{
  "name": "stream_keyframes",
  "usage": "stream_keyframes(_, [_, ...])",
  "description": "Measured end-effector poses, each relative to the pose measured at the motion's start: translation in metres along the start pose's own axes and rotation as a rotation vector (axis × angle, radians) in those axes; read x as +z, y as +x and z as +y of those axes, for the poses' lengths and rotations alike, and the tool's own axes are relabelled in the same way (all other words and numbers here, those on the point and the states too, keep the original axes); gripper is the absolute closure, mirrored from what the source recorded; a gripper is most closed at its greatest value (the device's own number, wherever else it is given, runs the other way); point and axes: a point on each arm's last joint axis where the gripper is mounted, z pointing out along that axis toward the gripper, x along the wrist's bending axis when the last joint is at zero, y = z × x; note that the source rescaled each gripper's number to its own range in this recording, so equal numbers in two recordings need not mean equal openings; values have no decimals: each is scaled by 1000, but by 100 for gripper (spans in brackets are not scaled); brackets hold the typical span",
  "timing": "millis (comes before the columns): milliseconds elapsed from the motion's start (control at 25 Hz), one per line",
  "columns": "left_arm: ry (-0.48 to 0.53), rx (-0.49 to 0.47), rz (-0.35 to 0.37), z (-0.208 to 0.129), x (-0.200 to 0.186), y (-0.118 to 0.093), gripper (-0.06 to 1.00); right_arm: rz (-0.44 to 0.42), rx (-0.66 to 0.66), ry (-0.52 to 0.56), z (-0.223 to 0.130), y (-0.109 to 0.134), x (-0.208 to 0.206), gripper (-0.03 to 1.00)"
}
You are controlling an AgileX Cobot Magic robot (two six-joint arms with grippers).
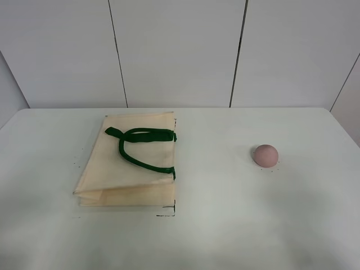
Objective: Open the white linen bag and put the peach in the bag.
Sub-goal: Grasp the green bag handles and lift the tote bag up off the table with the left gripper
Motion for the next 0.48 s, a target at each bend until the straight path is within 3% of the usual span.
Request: stream_keyframes(480, [5,-1,-1,9,-4,0,4,0,0,0,0,0,0,-3])
